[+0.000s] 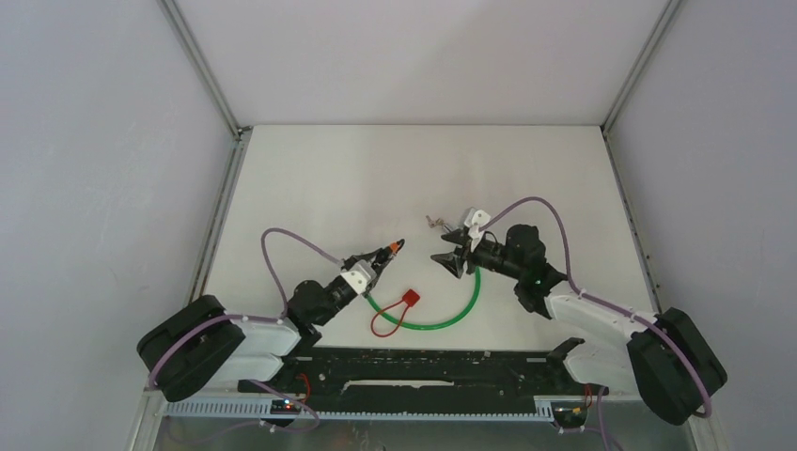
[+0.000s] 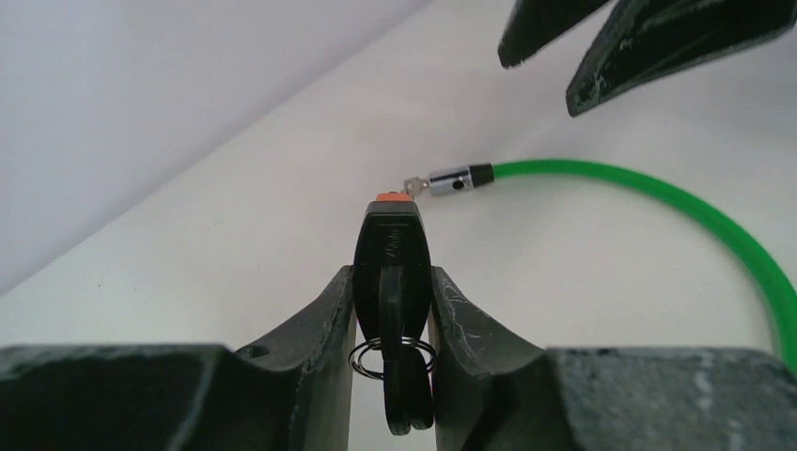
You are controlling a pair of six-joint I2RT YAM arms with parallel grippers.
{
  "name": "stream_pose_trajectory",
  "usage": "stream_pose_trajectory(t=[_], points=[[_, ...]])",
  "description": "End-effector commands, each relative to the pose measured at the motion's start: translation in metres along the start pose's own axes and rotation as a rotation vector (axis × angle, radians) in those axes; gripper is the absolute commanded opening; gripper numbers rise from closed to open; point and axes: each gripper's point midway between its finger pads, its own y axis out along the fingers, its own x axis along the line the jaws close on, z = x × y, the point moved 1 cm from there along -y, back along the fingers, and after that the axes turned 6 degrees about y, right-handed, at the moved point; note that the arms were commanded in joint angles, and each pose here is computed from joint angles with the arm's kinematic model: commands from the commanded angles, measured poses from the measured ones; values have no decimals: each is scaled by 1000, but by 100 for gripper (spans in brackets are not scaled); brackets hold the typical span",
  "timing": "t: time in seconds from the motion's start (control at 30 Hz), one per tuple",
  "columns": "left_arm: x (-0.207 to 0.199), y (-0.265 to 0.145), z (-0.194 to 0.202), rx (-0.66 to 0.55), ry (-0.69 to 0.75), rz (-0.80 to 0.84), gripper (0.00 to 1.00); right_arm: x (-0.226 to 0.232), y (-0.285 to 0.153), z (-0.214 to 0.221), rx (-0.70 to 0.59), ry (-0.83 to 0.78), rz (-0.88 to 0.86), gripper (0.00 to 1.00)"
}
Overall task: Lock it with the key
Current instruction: Pick up the lock from the center of the board, then lock the lock.
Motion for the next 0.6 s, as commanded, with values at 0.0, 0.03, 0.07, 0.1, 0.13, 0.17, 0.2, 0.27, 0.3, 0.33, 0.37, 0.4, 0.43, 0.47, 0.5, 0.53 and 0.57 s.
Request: stream_pose_trajectory(t=[0.0, 0.03, 0.07, 0.1, 0.13, 0.17, 0.2, 0.27, 0.3, 0.33, 0.37, 0.4, 0.43, 0.47, 0.5, 0.53, 0.57], points=[[25, -1, -66, -287, -92, -106, 0, 10, -1, -41, -243, 83, -126, 58], [20, -1, -69, -301, -92, -77, 0, 9, -3, -42, -280, 102, -127, 58], [15, 0, -72, -317, -87, -44, 0, 10, -6, -46, -332, 105, -136, 59], [11, 0, -75, -331, -86, -17, 0, 13, -11, -47, -368, 114, -155, 59], [5, 0, -79, -347, -84, 17, 0, 15, -15, -50, -410, 115, -176, 60], [-1, -1, -82, -362, -78, 53, 0, 16, -18, -50, -431, 115, -200, 60], [-6, -1, -85, -377, -70, 88, 0, 19, -16, -48, -415, 119, -237, 60], [-16, -1, -89, -398, -58, 152, 0, 24, -10, -42, -377, 137, -307, 59], [-21, -1, -91, -407, -49, 178, 0, 26, -9, -41, -365, 148, -330, 59], [-25, -2, -92, -419, -24, 204, 0, 27, -8, -41, -353, 148, -357, 58], [-29, -3, -93, -429, -4, 228, 0, 29, -9, -40, -344, 143, -379, 57], [-32, -4, -94, -437, 8, 245, 0, 30, -11, -40, -342, 134, -388, 57], [-34, -5, -95, -444, 17, 259, 0, 32, -12, -39, -340, 120, -396, 57], [-36, -5, -96, -449, 21, 269, 0, 33, -14, -39, -340, 101, -404, 56], [-37, -6, -96, -452, 23, 278, 0, 35, -15, -38, -335, 87, -416, 57], [-38, -6, -96, -452, 25, 285, 0, 36, -14, -37, -332, 82, -425, 56], [-39, -6, -96, -453, 27, 289, 0, 37, -14, -36, -329, 76, -432, 56]])
